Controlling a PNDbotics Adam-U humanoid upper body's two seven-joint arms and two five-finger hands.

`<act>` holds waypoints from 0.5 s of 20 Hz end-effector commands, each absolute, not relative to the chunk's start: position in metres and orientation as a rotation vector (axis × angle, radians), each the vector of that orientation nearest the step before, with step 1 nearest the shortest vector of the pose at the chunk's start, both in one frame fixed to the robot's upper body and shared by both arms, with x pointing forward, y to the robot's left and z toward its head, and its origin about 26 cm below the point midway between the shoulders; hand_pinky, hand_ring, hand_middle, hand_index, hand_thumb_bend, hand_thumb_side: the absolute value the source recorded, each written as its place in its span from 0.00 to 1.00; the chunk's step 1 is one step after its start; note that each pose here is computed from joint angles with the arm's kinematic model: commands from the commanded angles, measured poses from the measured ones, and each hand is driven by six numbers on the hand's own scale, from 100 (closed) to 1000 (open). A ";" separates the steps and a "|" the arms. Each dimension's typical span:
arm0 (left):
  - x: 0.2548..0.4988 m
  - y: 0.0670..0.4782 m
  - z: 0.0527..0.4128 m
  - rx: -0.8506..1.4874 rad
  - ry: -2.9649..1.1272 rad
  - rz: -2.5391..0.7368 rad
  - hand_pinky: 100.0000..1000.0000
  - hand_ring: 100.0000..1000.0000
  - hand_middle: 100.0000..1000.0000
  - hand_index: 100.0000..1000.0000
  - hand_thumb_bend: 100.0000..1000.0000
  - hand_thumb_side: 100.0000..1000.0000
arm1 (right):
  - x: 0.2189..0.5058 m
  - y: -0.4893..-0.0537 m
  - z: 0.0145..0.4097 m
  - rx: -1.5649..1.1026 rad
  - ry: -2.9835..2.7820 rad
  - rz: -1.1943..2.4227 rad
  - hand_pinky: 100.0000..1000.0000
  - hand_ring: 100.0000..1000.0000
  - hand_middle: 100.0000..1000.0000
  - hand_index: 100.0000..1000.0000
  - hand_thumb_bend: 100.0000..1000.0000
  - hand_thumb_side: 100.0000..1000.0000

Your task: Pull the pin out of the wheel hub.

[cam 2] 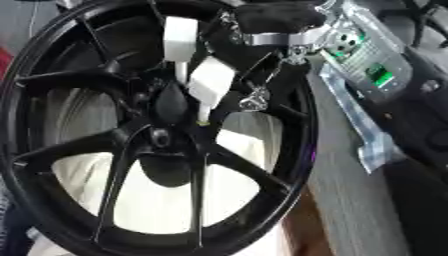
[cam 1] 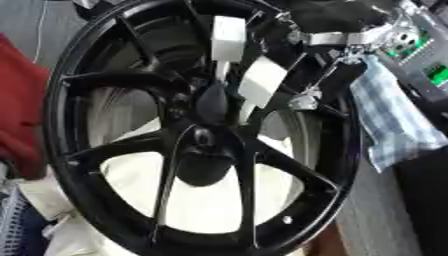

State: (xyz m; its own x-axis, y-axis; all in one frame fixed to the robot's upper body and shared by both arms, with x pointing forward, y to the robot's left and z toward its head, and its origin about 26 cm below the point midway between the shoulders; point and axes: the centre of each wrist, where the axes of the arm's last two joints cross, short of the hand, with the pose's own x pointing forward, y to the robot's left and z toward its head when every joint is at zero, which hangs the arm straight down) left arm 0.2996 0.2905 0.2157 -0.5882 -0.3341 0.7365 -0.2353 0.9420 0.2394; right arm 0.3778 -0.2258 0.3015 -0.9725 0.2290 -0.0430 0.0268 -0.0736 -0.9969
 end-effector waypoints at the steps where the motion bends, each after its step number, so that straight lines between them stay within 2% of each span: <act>1: 0.297 0.290 0.223 0.407 -2.249 -0.157 0.66 0.49 0.50 0.66 0.00 0.54 | 0.377 -0.227 0.315 -0.265 -1.969 2.420 0.76 0.71 0.51 0.64 0.00 0.08; 9: 0.297 0.291 0.224 0.408 -2.249 -0.167 0.66 0.49 0.50 0.66 0.00 0.54 | 0.384 -0.223 0.327 -0.204 -1.919 2.415 0.74 0.73 0.35 0.47 0.00 0.15; 10: 0.297 0.291 0.224 0.410 -2.248 -0.168 0.66 0.49 0.50 0.66 0.00 0.54 | 0.384 -0.222 0.329 -0.197 -1.916 2.410 0.73 0.73 0.31 0.43 0.00 0.18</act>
State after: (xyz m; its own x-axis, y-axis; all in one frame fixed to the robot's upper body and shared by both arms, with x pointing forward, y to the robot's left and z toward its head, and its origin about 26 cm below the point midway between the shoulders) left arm 0.2996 0.2905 0.2157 -0.5880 -0.3342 0.7366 -0.2350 0.9420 0.2398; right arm 0.3855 -0.2196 0.3165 -0.9700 0.2409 0.0317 -0.0508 -0.0733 -0.9960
